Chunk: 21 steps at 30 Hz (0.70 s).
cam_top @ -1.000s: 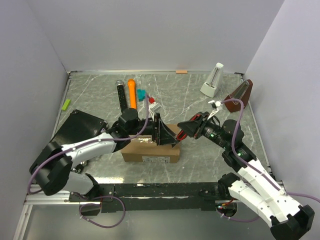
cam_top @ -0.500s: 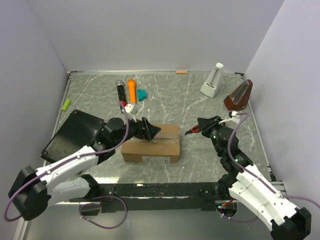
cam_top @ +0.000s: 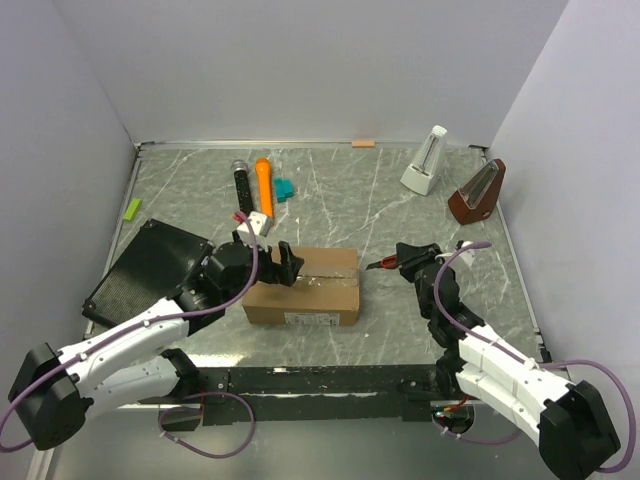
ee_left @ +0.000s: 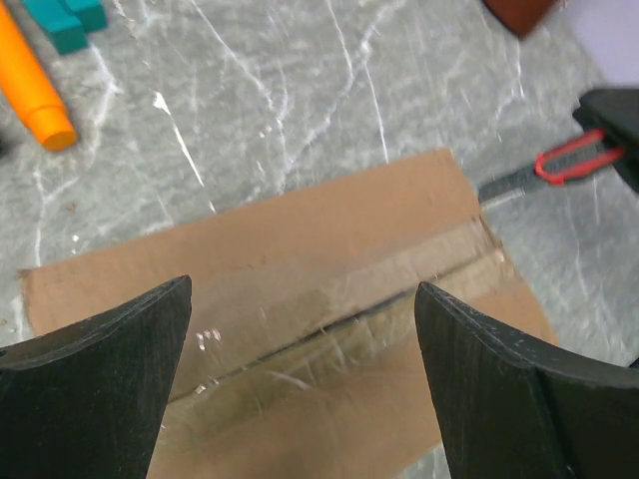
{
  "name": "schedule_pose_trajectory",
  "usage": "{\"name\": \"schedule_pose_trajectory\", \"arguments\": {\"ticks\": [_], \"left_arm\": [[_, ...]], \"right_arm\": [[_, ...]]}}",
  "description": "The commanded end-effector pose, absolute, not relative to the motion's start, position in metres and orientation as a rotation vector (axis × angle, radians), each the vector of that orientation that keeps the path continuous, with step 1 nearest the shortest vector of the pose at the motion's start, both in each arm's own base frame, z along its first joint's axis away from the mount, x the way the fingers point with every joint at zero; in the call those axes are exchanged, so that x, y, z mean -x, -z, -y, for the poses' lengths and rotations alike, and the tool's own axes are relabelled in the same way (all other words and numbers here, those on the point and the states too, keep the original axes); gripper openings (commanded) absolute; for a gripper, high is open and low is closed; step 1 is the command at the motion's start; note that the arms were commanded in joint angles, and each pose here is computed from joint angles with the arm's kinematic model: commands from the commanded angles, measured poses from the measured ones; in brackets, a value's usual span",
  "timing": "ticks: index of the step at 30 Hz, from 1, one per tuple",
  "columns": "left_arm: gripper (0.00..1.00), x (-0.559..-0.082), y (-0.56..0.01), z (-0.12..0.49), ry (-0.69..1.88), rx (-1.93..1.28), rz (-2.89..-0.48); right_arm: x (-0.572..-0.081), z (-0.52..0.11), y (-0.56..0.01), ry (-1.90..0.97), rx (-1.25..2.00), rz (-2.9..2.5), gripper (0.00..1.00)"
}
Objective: Unpack the express box
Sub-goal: Adjust the knife.
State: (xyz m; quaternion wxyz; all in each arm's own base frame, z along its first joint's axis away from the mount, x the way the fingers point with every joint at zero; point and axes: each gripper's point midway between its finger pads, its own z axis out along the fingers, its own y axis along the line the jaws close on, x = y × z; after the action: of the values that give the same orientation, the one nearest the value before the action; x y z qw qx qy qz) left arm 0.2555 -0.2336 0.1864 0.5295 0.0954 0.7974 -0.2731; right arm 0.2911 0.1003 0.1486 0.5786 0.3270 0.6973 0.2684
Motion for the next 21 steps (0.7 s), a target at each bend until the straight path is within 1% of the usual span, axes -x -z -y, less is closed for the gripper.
{"name": "schedule_pose_trajectory", "arguments": {"ticks": [1, 5, 7, 8, 10, 12, 13, 14, 15, 16, 17, 21], "left_arm": [[0.97, -0.242, -0.206, 0.248, 0.640, -0.367, -1.835], [0.97, -0.236, -0.213, 0.255, 0.548, -0.472, -1.763], [0.97, -0.239, -0.218, 0.257, 0.476, -0.474, -1.738], [0.97, -0.242, -0.223, 0.258, 0.450, -0.462, -1.727], [0.97, -0.255, -0.226, 0.254, 0.440, -0.283, -1.773], [0.97, -0.258, -0.220, 0.259, 0.460, -0.278, -1.827], [0.81, -0.257, -0.220, 0.265, 0.488, -0.289, -1.834], [0.73, -0.253, -0.221, 0.272, 0.510, -0.354, -1.841], [0.73, -0.246, -0.220, 0.283, 0.541, -0.453, -1.831], [0.99, -0.239, -0.219, 0.290, 0.542, -0.515, -1.816], [0.97, -0.232, -0.215, 0.295, 0.522, -0.575, -1.809], [0.97, -0.195, -0.196, 0.305, 0.350, -0.744, -1.717]], "right_arm": [[-0.300, -0.104, -0.179, -0.714, -0.785, -1.511, 0.00], [-0.297, -0.099, -0.174, -0.627, -0.747, -1.574, 0.00], [-0.294, -0.094, -0.174, -0.589, -0.712, -1.576, 0.00], [-0.292, -0.092, -0.174, -0.580, -0.701, -1.573, 0.00], [-0.289, -0.089, -0.175, -0.568, -0.696, -1.569, 0.00], [-0.287, -0.088, -0.174, -0.563, -0.691, -1.572, 0.00], [-0.286, -0.087, -0.173, -0.564, -0.690, -1.573, 0.00], [-0.286, -0.088, -0.173, -0.565, -0.686, -1.577, 0.00], [-0.286, -0.088, -0.174, -0.565, -0.676, -1.578, 0.00], [-0.285, -0.088, -0.173, -0.564, -0.674, -1.582, 0.00], [-0.285, -0.089, -0.172, -0.566, -0.674, -1.589, 0.00], [-0.287, -0.095, -0.171, -0.578, -0.658, -1.615, 0.00]]}}
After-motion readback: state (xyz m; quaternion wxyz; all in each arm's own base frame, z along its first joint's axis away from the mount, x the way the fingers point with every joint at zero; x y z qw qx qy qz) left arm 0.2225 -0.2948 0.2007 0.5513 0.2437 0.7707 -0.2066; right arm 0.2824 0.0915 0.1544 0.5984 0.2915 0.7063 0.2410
